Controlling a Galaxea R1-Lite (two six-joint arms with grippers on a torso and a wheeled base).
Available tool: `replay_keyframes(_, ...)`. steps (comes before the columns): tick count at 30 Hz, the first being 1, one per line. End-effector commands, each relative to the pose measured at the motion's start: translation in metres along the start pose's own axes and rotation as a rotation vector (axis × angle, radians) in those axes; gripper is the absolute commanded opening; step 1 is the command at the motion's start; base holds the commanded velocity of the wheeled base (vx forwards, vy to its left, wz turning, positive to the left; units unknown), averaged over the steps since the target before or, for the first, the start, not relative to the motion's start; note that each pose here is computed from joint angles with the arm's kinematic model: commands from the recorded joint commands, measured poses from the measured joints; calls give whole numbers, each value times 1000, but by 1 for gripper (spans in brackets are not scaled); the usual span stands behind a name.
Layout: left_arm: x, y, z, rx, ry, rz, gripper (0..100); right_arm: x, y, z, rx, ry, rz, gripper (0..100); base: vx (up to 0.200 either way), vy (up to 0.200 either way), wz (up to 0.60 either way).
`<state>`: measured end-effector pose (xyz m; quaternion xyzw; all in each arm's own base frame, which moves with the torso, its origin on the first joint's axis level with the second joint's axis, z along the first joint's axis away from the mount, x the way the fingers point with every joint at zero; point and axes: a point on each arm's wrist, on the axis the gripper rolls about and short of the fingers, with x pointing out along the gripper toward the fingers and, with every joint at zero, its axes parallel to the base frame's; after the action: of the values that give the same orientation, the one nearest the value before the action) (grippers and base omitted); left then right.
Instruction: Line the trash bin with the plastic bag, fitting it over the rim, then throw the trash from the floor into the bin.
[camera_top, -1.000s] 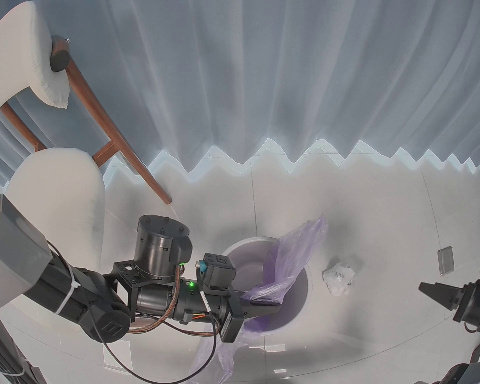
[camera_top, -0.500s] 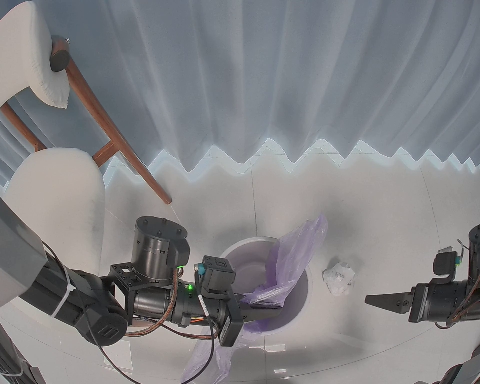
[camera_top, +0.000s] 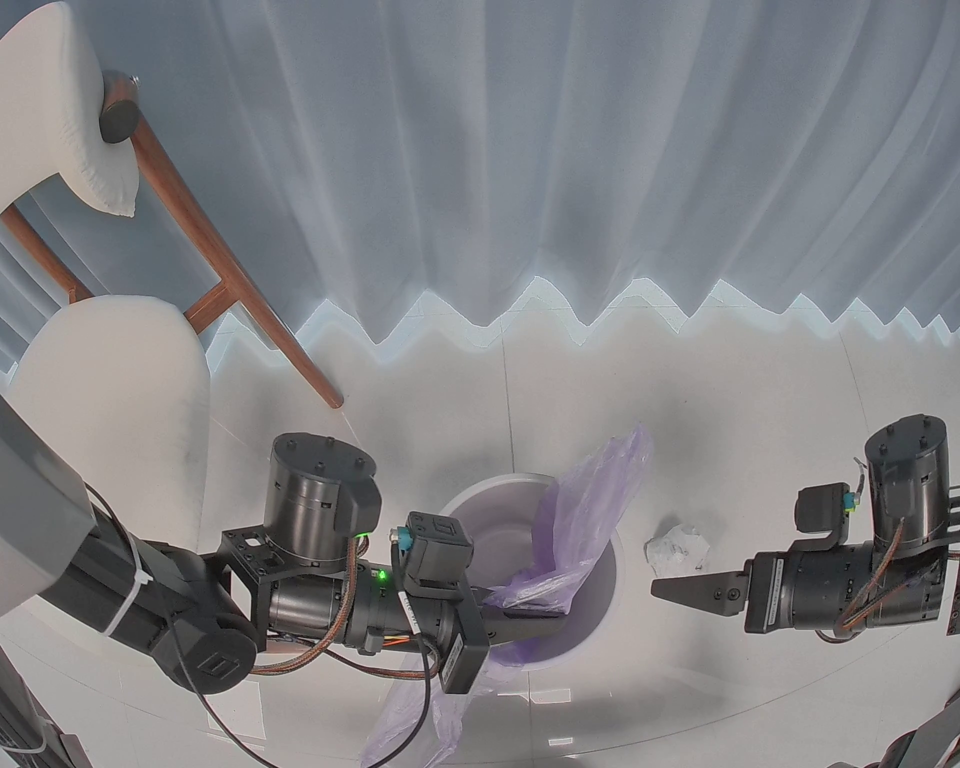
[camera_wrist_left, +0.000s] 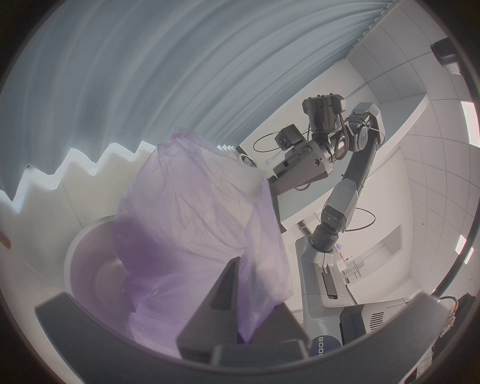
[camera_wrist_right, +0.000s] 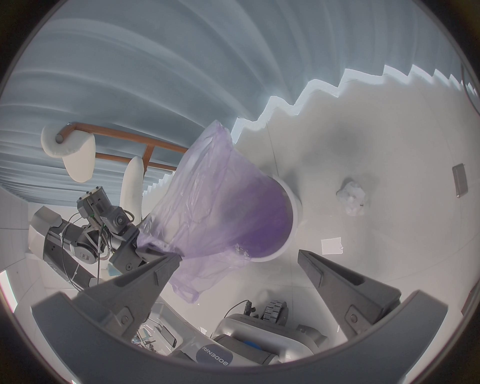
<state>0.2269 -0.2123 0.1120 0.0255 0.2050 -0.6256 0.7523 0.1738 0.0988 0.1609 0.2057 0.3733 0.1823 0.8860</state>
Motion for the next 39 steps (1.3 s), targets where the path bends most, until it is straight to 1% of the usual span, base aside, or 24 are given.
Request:
replay_keyframes(1, 2, -2, 0, 1, 3, -7, 0, 15, 4, 4, -6, 21, -3, 100, 0, 0, 0)
replay_keyframes(4, 2, -2, -1, 3, 4, -10, 0, 20, 8, 10, -10, 6, 10, 100, 0, 0, 0)
replay_keyframes(8, 5, -6, 0, 7, 6, -21, 0, 28, 10, 12, -11, 17, 6, 100, 0, 0, 0)
replay_keyframes(12, 7, -9, -1, 8, 10, -31, 0, 31, 15, 20, -14, -7, 23, 100, 0, 0, 0)
replay_keyframes(19, 8, -9, -2, 9, 13, -33, 0, 42, 22, 32, -14, -27, 26, 100, 0, 0, 0)
replay_keyframes(28, 8, -9, -1, 10, 12, -32, 0, 58, 23, 43, -9, -67, -37, 100, 0, 0, 0)
replay_keyframes(32, 7, -8, 0, 7, 10, -5, 0, 64, 17, 46, 3, -91, -105, 100, 0, 0, 0)
replay_keyframes(39, 7, -8, 0, 9, 10, -6, 0, 65, 11, 51, 17, -106, -123, 100, 0, 0, 0)
